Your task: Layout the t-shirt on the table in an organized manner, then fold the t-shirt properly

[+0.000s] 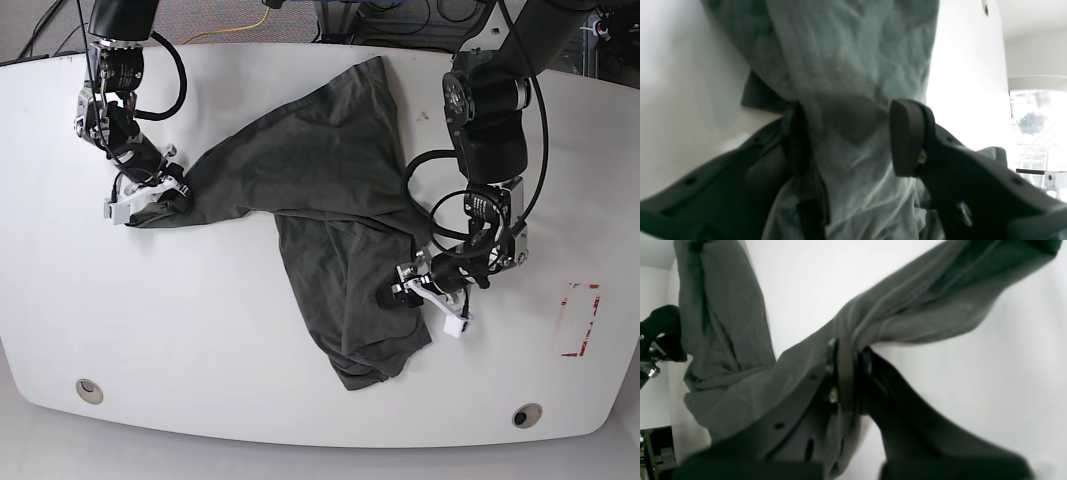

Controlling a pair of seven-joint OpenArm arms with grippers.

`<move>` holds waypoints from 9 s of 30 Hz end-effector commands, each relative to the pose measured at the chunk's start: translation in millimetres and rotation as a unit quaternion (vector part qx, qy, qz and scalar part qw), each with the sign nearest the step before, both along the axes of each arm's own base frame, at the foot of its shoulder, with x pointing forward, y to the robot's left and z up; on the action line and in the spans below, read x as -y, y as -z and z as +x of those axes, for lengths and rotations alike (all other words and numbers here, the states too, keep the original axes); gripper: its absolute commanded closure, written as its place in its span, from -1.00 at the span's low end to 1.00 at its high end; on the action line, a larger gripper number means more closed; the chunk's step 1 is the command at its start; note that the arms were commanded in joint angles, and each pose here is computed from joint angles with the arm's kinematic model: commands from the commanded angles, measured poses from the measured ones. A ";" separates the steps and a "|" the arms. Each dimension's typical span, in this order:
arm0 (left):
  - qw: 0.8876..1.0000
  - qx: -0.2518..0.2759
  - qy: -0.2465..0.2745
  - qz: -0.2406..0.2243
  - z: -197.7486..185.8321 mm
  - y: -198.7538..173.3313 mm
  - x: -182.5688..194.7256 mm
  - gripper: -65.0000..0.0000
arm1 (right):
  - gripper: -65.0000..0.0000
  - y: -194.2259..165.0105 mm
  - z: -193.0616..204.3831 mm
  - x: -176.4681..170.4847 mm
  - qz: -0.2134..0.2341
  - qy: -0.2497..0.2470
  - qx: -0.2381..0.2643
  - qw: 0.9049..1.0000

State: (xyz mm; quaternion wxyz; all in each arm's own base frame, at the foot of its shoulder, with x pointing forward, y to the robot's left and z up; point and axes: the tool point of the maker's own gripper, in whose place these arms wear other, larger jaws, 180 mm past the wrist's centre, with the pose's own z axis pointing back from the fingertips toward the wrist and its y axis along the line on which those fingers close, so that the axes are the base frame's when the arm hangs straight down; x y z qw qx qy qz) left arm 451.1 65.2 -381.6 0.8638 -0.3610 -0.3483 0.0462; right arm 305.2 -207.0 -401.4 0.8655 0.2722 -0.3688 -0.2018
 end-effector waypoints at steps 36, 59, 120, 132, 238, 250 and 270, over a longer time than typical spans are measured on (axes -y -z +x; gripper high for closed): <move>0.998 0.041 0.020 -0.050 15.3 -51.4 13.9 -0.02 | 1.00 -18.1 15.8 6.6 -0.006 0.001 0.032 0.999; 0.997 0.014 0.049 -0.049 -1.7 -39.2 27.4 -0.02 | 1.00 -18.1 15.8 6.6 -0.006 0.001 0.032 0.999; 0.997 0.031 0.056 -0.040 10.4 -35.1 55.9 0.16 | 1.00 -17.1 14.3 5.6 -0.002 0.002 0.030 1.000; 0.997 0.031 0.057 -0.042 9.1 -32.5 60.7 0.84 | 1.00 -17.2 13.9 5.4 -0.002 0.002 0.030 1.000; 0.971 0.207 0.059 0.106 -44.8 -145.1 -130.4 0.41 | 1.00 -386.8 182.2 -125.6 -0.101 -0.226 0.436 0.865; 0.943 0.240 -0.009 0.233 -62.0 -202.0 -254.2 0.41 | 1.00 -355.2 162.8 -247.9 -0.019 -0.324 0.407 0.854; 0.945 0.234 -0.018 0.228 -94.8 -202.5 -275.0 0.41 | -0.35 -285.8 102.9 -284.0 0.014 -0.377 0.365 0.851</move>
